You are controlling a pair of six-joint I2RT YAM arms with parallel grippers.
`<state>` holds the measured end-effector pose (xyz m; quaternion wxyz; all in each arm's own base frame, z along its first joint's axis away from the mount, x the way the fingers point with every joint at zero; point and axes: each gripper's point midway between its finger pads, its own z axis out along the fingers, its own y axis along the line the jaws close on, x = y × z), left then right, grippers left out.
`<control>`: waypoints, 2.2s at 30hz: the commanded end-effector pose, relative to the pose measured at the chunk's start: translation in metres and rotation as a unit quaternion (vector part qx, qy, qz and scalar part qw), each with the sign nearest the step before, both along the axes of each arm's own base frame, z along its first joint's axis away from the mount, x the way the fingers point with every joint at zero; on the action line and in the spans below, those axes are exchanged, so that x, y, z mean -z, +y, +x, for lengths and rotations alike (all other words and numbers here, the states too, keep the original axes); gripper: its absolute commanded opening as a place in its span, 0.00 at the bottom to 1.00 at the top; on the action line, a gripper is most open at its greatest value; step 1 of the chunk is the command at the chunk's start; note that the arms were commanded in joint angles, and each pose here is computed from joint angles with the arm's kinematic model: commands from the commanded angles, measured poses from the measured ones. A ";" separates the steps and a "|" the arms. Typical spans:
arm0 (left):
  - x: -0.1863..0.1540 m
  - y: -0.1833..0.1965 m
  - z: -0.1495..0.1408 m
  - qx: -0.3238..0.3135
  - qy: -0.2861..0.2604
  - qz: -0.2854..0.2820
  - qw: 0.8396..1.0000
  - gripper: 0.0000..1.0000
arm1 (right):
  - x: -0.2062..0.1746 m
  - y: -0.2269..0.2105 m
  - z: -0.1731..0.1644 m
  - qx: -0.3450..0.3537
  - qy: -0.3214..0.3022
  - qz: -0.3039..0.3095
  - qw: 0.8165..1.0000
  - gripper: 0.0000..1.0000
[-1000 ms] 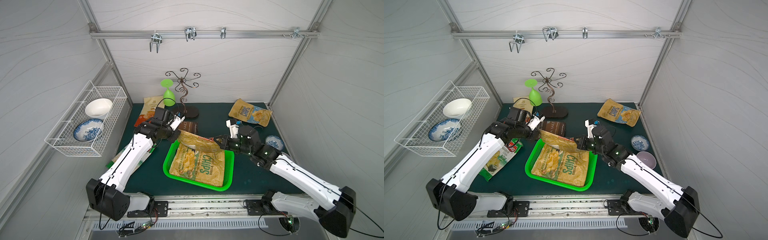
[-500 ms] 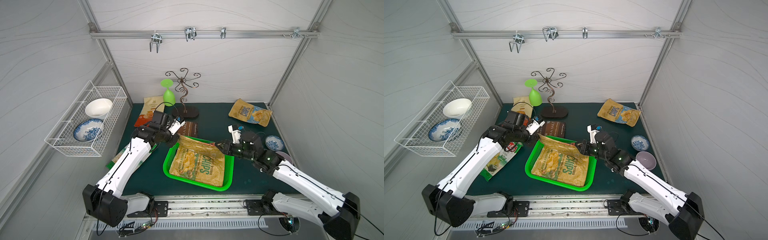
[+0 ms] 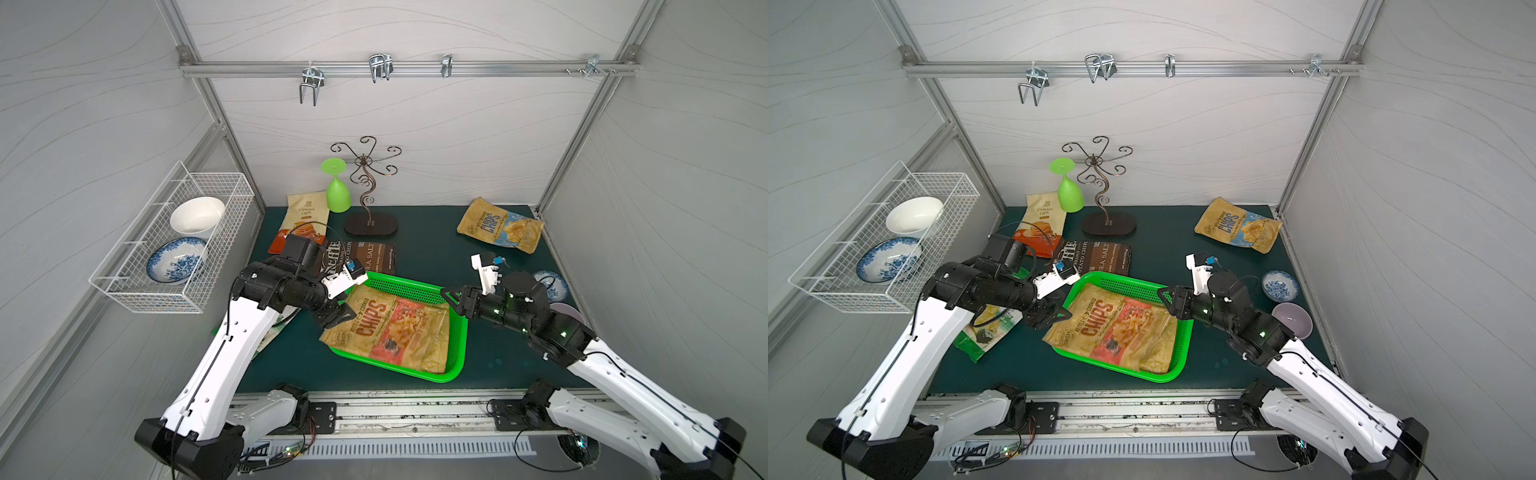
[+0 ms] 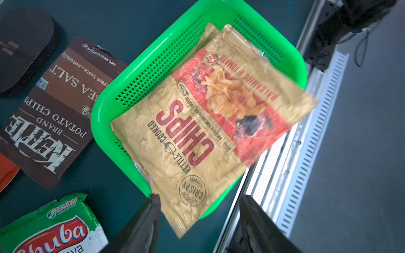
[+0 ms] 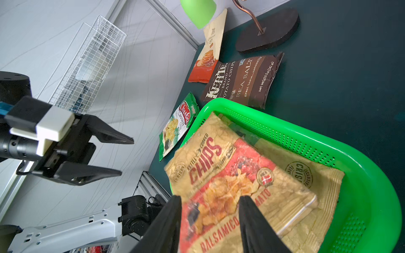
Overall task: Put the potato chips into the basket
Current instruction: Place the potato chip in the basket.
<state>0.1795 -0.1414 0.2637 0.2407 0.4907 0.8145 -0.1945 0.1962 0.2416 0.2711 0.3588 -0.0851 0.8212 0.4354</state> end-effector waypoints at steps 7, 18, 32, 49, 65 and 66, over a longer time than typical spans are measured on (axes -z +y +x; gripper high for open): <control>-0.005 -0.002 0.008 -0.013 -0.026 -0.011 1.000 0.58 | 0.012 0.018 -0.001 -0.041 0.018 -0.015 0.999 0.48; 0.045 0.024 0.071 -0.204 -0.045 0.018 0.978 0.57 | 0.080 0.032 -0.035 -0.086 0.148 -0.103 0.980 0.52; 0.077 0.057 0.097 -0.341 0.012 -0.042 0.939 0.57 | 0.130 0.008 -0.083 -0.051 0.250 -0.165 0.953 0.63; 0.083 0.057 0.090 -0.337 0.008 -0.045 0.940 0.58 | 0.162 0.039 -0.089 -0.033 0.298 -0.185 0.936 0.63; 0.084 0.055 0.089 -0.333 0.010 -0.048 0.942 0.58 | 0.164 0.039 -0.060 0.015 0.265 -0.161 0.951 0.29; 0.084 0.055 0.089 -0.333 0.009 -0.048 0.942 0.58 | 0.162 0.035 -0.058 0.023 0.260 -0.160 0.952 0.24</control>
